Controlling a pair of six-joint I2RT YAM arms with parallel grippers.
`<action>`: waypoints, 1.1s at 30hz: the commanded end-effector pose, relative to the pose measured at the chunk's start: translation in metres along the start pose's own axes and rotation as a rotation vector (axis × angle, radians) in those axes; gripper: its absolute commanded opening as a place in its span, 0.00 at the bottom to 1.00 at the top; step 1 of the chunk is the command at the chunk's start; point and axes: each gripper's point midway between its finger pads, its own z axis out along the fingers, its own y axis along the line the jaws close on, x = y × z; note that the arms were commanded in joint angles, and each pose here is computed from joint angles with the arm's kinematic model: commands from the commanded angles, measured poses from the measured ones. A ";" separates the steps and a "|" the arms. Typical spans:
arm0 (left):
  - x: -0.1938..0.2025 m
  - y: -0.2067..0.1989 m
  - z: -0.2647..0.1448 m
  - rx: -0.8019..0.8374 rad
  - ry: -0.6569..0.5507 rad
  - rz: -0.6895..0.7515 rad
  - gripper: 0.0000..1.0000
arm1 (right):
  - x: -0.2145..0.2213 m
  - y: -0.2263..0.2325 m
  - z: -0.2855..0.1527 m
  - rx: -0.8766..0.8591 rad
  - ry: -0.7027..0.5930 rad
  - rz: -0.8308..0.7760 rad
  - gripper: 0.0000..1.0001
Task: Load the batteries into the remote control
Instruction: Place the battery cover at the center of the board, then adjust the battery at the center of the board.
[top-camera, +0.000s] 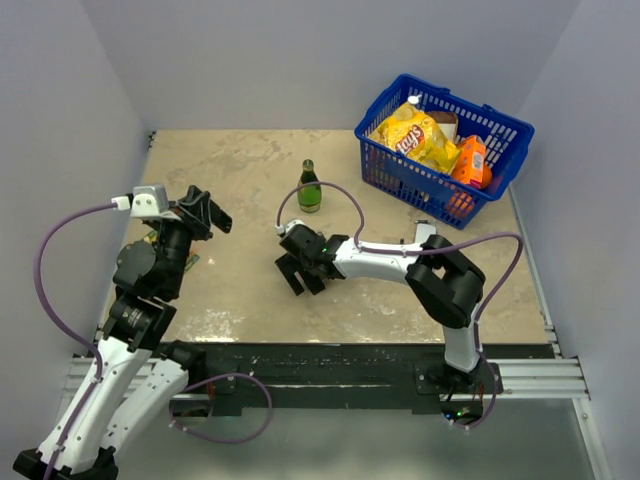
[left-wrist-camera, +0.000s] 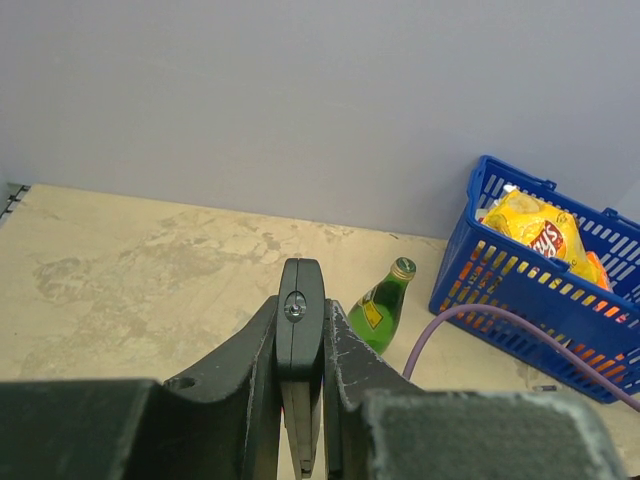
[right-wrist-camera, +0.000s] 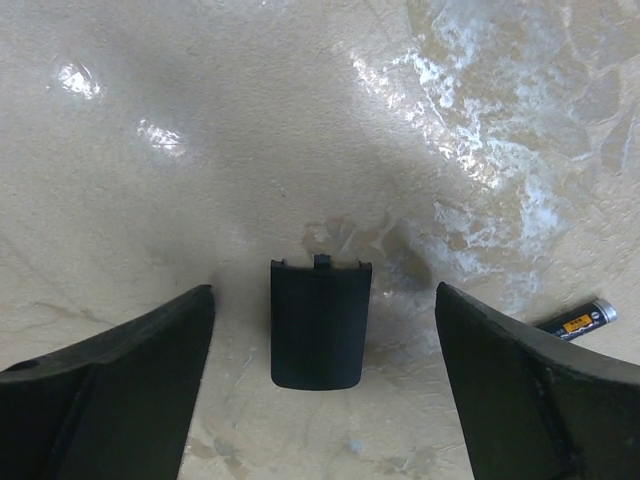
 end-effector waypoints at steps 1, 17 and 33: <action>-0.011 -0.005 -0.002 0.031 -0.041 0.013 0.00 | -0.044 0.004 -0.032 -0.036 -0.119 0.046 0.96; 0.012 -0.064 -0.003 0.352 0.061 -0.016 0.00 | -0.071 -0.078 -0.123 0.209 -0.403 0.349 0.98; 0.059 -0.125 -0.012 0.724 0.255 -0.070 0.00 | -0.022 -0.141 -0.098 0.267 -0.398 0.675 0.68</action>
